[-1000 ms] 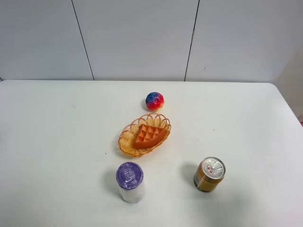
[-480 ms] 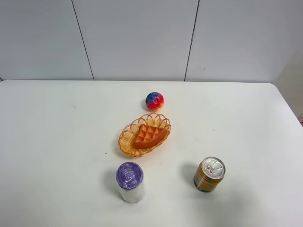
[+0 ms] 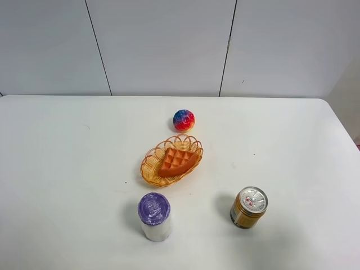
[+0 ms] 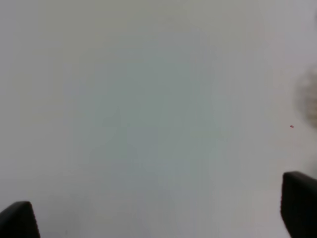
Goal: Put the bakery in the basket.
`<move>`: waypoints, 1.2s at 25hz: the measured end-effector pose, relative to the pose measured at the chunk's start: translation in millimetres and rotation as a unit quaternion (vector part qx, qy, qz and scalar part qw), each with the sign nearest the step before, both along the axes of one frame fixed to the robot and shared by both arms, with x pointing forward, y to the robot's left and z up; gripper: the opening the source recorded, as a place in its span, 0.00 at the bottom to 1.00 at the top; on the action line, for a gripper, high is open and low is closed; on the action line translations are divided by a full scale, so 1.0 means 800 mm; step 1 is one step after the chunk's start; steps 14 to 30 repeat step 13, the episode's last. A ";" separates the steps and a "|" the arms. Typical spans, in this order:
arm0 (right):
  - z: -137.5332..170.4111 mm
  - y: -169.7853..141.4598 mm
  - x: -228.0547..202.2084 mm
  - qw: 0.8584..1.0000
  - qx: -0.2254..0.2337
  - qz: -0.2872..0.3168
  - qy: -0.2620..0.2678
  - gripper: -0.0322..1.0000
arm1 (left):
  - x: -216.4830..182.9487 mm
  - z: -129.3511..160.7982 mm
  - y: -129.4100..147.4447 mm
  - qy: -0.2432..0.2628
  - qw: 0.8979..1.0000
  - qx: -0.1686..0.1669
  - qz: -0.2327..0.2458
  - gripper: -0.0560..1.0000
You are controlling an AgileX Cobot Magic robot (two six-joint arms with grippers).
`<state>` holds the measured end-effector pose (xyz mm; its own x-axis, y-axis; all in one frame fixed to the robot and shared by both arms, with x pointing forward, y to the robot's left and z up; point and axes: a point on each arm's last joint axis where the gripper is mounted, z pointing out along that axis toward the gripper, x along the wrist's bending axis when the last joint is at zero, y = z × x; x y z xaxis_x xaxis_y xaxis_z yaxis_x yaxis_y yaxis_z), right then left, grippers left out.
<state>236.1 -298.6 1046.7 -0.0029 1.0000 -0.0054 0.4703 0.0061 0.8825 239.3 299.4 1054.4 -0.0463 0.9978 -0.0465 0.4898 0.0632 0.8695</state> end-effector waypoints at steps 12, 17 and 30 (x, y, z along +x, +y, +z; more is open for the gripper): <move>0.000 0.000 0.000 1.000 0.000 0.000 0.000 0.88 | 0.000 0.000 0.000 -0.009 1.000 0.002 -0.001 0.99; 0.000 0.000 0.000 1.000 0.000 0.000 0.000 0.88 | 0.000 0.000 0.000 -0.009 1.000 0.002 -0.001 0.99; 0.000 0.000 0.000 1.000 0.000 0.000 0.000 0.88 | 0.000 0.000 0.000 -0.009 1.000 0.002 -0.001 0.99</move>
